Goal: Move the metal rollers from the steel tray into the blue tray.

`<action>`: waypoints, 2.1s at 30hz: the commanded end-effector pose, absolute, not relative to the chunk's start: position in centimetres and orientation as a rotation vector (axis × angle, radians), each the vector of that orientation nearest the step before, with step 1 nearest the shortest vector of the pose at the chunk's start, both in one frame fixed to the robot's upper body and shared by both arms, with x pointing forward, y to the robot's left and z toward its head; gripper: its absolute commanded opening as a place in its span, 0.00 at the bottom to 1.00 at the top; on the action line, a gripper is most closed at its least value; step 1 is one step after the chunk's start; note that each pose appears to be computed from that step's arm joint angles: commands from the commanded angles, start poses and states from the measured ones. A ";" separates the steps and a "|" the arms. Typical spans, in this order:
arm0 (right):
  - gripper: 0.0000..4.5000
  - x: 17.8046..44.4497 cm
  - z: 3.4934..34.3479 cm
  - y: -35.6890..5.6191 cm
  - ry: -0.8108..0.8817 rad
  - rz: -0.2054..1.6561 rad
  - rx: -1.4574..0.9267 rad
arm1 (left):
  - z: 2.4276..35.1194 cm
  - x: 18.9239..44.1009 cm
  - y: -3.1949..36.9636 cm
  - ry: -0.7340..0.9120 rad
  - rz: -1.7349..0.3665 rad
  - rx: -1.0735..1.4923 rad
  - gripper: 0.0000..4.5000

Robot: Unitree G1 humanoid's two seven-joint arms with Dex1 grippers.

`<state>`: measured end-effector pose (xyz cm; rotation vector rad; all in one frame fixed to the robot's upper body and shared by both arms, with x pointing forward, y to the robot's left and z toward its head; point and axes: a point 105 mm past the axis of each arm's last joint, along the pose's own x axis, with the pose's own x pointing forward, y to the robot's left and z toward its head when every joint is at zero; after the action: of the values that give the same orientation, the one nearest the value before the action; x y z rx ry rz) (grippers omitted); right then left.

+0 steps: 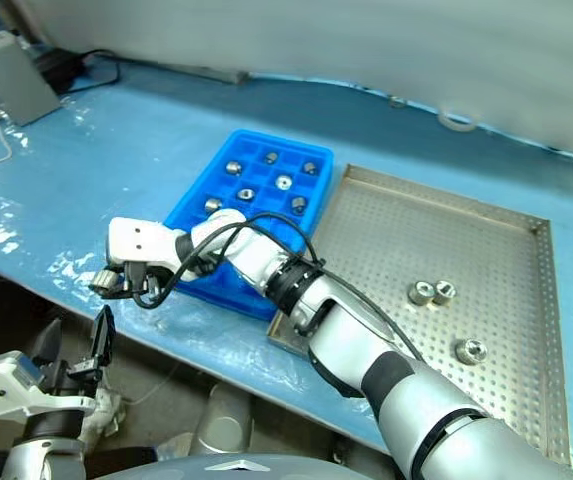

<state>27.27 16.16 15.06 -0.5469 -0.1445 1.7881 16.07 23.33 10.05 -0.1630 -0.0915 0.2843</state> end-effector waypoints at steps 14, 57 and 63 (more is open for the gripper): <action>0.26 21.5 20.8 22.5 -0.186 2.006 -0.221 | 10.5 17.8 22.5 -0.097 0.202 -0.126 0.88; 0.26 28.2 16.2 19.6 -0.111 1.714 -0.461 | 10.1 20.5 21.1 -0.075 0.069 -0.153 0.88; 0.33 28.0 15.1 19.7 -0.068 1.704 -0.427 | 10.5 20.8 20.9 -0.091 0.058 -0.159 0.89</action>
<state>34.90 11.64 12.38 -0.5210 0.0726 1.4898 20.83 20.90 9.86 -0.1593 -0.0644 0.0660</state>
